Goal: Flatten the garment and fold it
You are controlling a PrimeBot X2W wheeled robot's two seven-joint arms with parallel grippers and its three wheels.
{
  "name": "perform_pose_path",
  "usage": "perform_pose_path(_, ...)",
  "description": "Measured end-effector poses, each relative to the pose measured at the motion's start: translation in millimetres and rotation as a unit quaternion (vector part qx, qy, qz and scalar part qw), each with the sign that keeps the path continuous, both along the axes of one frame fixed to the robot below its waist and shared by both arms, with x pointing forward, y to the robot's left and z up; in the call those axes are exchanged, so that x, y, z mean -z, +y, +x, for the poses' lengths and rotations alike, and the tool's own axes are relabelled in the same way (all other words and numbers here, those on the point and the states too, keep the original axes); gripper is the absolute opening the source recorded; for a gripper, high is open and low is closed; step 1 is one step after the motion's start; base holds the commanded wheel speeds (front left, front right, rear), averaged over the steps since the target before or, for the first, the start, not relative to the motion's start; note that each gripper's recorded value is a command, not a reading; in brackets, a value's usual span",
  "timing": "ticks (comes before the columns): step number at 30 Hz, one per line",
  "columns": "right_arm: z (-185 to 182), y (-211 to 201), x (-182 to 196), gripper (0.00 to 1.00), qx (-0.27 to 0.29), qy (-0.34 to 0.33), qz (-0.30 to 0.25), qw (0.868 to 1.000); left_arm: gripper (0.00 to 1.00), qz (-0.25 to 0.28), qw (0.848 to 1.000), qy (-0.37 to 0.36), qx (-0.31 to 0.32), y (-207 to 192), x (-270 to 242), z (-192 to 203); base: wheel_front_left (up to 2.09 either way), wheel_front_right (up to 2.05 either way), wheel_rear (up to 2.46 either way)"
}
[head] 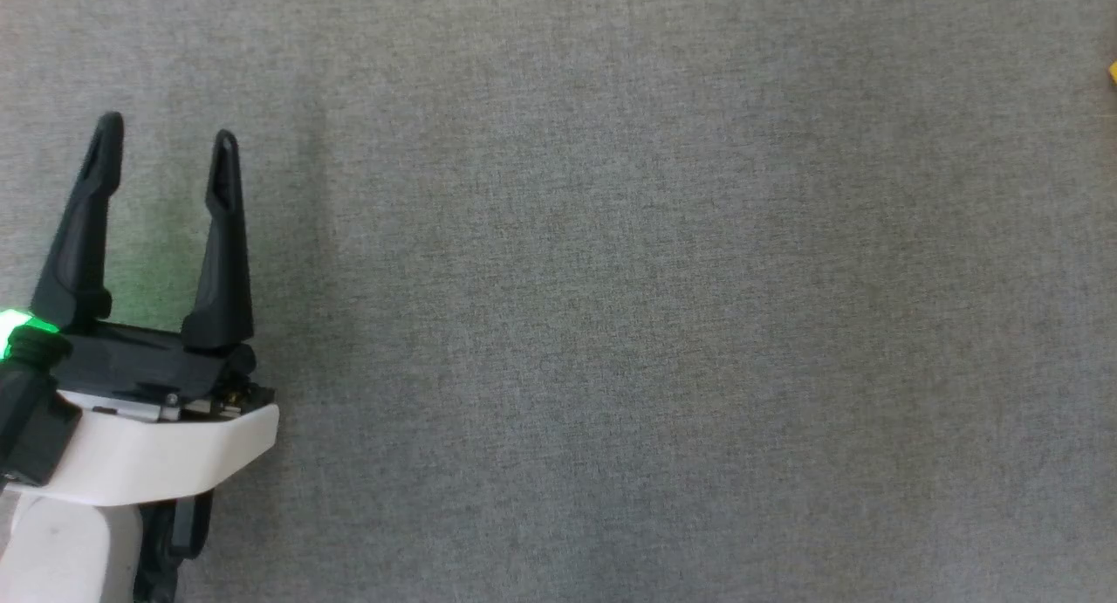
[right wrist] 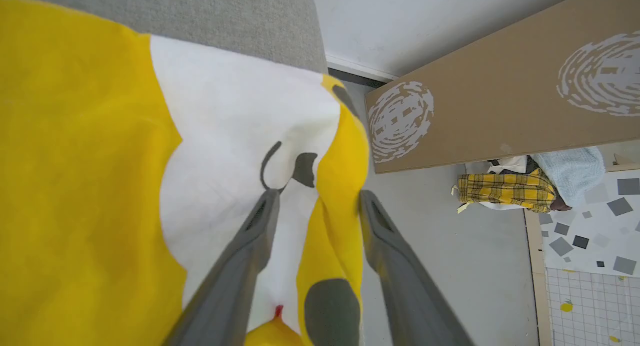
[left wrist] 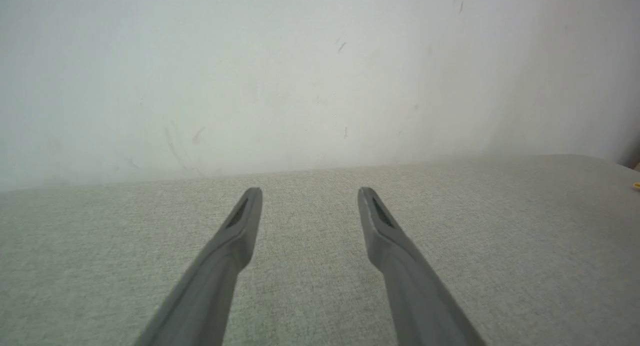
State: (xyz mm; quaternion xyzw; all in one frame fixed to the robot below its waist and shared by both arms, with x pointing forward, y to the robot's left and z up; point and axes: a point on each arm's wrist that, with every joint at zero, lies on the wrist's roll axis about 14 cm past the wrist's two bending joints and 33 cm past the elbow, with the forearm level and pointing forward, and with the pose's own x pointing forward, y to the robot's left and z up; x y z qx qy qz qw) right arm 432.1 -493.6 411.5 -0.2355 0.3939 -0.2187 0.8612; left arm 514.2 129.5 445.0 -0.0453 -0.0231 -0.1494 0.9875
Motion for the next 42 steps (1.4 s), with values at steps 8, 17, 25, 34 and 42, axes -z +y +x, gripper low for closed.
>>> perform_pose_path(8, -2.9, -5.7, -19.0, 1.0, 0.004, -0.031, -0.003, 1.0, 1.0, -0.001, 1.0, -0.007, -0.017, 5.0, -10.2, -6.4, 0.0, 0.0, 0.0)
perform_pose_path(17, -8.4, 19.1, -37.1, 1.0, -0.034, -0.095, 0.02, 0.995, 1.0, -0.013, 0.998, -0.026, -0.052, 13.3, -36.3, -25.6, 0.0, 0.0, 0.0)
perform_pose_path(25, -8.6, 89.0, -56.3, 1.0, -0.098, -0.205, 0.083, 0.97, 1.0, -0.015, 0.995, -0.027, -0.091, 29.3, -58.2, -65.2, 0.0, 0.0, 0.0)
perform_pose_path(34, -13.3, 182.7, -87.6, 1.0, -0.175, -0.325, 0.141, 0.919, 1.0, -0.035, 0.992, -0.031, -0.119, 42.5, -78.3, -104.0, 0.0, 0.0, 0.0)
perform_pose_path(42, -30.5, 237.3, -114.3, 1.0, -0.202, -0.386, 0.168, 0.884, 1.0, -0.046, 0.99, -0.044, -0.127, 44.1, -92.3, -128.5, 0.0, 0.0, 0.0)
